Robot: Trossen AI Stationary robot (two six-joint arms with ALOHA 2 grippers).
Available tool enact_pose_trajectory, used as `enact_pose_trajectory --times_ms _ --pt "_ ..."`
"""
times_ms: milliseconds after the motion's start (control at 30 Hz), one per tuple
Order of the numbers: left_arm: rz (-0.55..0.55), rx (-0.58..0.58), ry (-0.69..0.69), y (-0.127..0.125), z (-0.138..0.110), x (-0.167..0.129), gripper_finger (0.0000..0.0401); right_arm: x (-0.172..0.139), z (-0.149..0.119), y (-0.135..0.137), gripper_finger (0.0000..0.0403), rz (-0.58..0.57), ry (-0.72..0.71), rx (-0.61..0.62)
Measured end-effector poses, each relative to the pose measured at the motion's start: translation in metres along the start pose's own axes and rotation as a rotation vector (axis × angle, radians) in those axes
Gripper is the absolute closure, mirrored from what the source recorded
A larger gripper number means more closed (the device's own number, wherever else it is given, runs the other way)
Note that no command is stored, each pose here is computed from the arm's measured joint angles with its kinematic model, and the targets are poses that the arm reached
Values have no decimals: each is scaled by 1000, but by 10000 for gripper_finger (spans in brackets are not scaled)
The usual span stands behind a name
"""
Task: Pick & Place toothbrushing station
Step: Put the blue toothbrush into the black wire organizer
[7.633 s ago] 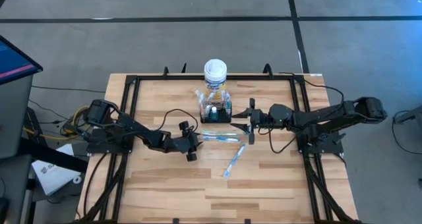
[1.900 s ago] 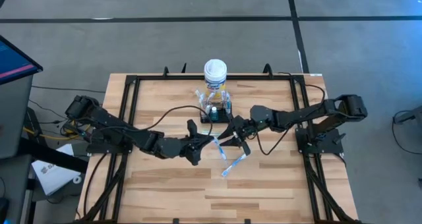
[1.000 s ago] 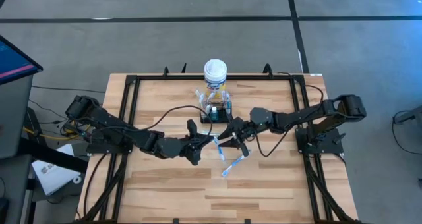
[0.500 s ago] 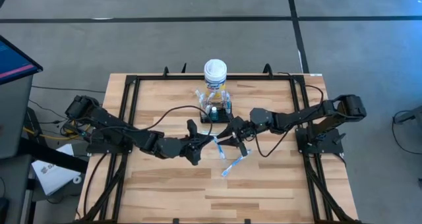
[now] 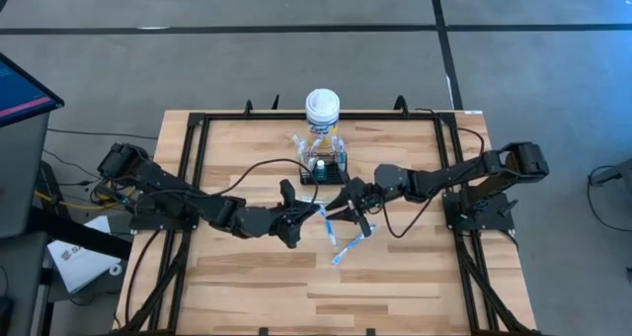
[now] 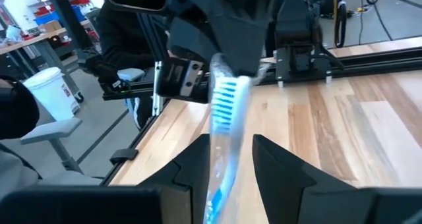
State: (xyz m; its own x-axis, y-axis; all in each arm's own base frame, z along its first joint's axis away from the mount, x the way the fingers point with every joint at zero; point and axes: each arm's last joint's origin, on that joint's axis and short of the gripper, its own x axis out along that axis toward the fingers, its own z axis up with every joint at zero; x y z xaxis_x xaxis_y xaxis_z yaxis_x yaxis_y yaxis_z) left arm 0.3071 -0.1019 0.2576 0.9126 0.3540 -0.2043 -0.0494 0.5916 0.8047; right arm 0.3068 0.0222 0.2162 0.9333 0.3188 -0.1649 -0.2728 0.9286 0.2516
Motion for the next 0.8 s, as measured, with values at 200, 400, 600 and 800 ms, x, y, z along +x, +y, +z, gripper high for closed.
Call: enact_pose_trajectory --times_ms 200,400,600,800 --pt "0 -7 0 0 0 0 401 0 0 1 297 -12 -2 -1" --pt "1 -8 1 0 0 0 401 1 0 1 297 -16 -3 -1" --pt "1 -8 1 0 0 0 401 1 0 1 297 -15 -3 -1" --pt "5 -49 4 1 -1 1 401 1 0 1 297 -20 -3 -1"
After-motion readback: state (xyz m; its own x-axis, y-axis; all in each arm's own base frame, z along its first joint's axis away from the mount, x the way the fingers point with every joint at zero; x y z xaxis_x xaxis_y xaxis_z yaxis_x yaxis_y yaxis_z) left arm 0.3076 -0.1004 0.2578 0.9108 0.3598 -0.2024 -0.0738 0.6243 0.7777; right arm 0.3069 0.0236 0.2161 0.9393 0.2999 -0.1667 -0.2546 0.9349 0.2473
